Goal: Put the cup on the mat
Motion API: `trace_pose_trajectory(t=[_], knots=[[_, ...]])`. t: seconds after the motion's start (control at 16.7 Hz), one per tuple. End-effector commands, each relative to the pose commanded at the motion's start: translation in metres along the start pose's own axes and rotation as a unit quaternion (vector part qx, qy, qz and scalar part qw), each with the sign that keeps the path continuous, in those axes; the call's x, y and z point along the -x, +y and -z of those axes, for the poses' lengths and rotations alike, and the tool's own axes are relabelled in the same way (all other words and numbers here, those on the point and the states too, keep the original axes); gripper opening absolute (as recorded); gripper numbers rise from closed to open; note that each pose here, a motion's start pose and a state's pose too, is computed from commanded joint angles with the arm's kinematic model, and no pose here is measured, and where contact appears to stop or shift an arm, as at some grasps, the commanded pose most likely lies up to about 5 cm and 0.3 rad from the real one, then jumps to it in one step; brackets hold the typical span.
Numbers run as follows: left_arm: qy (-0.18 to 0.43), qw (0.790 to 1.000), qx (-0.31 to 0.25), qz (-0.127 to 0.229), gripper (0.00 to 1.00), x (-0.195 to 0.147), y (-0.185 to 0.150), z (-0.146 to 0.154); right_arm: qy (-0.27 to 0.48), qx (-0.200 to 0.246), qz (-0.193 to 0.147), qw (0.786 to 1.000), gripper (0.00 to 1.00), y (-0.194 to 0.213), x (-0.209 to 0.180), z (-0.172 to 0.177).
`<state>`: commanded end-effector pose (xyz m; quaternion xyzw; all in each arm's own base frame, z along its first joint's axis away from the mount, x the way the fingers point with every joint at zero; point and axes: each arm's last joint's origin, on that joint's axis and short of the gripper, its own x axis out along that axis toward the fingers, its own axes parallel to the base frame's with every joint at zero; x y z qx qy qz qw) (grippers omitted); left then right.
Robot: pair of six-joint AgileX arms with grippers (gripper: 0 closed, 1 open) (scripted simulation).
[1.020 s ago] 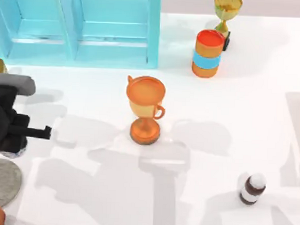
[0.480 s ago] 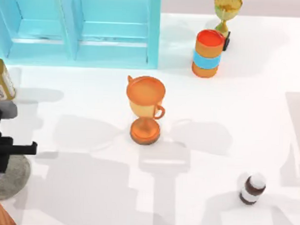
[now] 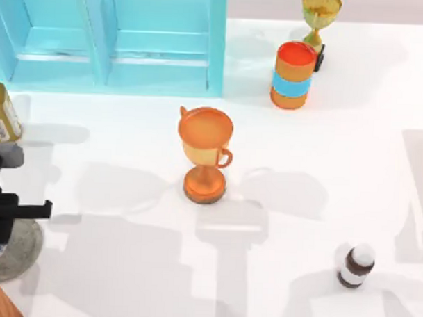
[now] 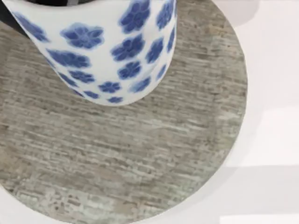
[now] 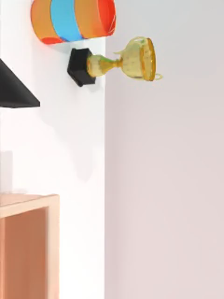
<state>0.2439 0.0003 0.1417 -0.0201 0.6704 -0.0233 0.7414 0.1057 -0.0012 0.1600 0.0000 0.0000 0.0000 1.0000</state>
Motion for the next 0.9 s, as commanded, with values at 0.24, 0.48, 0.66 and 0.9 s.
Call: trace_pose_trajectory(t=[0.24, 0.48, 0.66, 0.9], knots=[[0.000, 1.000, 0.000, 0.000, 0.60, 0.0000, 0.0000, 0.0000, 0.000, 0.000, 0.000, 1.000, 1.00, 0.0000, 0.0000, 0.0000], [0.000, 1.000, 0.000, 0.000, 0.90, 0.0000, 0.0000, 0.0000, 0.000, 0.000, 0.000, 1.000, 1.00, 0.0000, 0.0000, 0.0000], [0.000, 1.000, 0.000, 0.000, 1.00, 0.0000, 0.0000, 0.0000, 0.000, 0.000, 0.000, 1.000, 1.00, 0.0000, 0.0000, 0.0000], [0.000, 1.000, 0.000, 0.000, 1.00, 0.0000, 0.0000, 0.0000, 0.000, 0.000, 0.000, 1.000, 1.00, 0.0000, 0.0000, 0.0000]])
